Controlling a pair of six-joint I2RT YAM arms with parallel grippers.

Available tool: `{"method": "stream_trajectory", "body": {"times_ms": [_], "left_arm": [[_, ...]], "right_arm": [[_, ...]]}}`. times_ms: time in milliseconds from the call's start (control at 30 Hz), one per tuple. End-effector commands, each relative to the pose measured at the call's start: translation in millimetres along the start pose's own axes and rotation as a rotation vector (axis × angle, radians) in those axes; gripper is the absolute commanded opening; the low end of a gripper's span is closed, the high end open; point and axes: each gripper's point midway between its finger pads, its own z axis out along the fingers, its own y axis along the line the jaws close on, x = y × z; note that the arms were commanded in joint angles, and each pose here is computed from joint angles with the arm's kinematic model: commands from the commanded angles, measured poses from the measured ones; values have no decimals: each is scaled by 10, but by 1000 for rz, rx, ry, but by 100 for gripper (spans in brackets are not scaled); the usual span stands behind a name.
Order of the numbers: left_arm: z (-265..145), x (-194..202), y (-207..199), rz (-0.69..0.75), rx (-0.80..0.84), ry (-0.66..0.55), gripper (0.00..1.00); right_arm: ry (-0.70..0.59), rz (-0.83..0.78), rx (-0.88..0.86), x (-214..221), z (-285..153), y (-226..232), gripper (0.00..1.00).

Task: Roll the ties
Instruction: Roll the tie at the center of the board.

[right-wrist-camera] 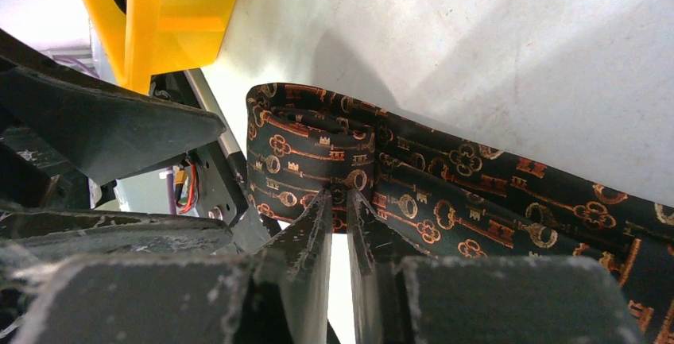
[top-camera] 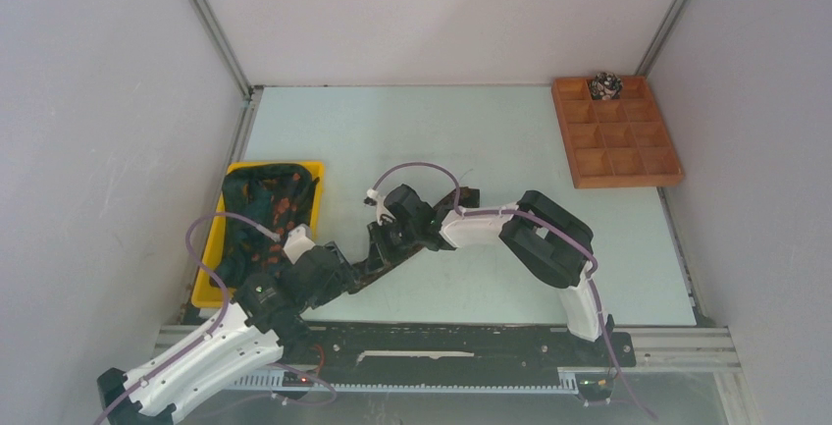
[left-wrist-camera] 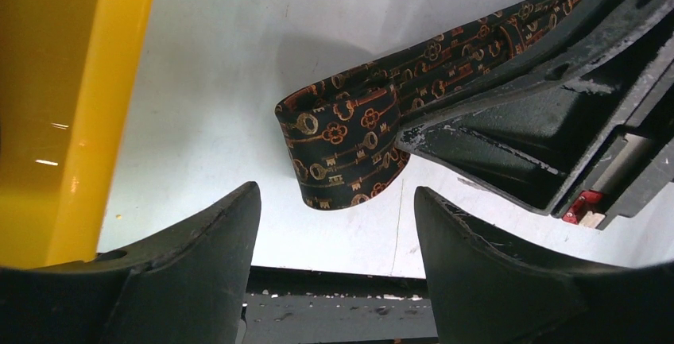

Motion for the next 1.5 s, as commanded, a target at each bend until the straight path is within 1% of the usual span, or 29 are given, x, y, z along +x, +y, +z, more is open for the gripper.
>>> {"method": "stream_trajectory", "body": {"times_ms": [0,233,500,733,900,1100,1200,1467], "left_arm": [[43,-17,-85,-86,34,-20,77],[129,7,-32,-178,46,-42,76],[254,57,-11,-252,73,-53,73],[322,85,4,-266,73,-55,72],[370,119,65,-257,32,-48,70],[432,124,113,-244,5,-60,59],[455,123,155,-230,-18,-66,56],[444,90,94,-174,-19,-67,36]], "right_arm": [[2,-15,-14,38,40,-65,15],[6,-7,-29,66,45,-104,14],[6,-2,-37,72,42,-133,13],[7,1,-45,77,38,-131,13],[4,0,-48,70,26,-124,12],[5,-1,-47,71,10,-121,12],[-1,1,-53,59,-3,-108,12],[-22,-16,-70,-34,-126,20,13]]}}
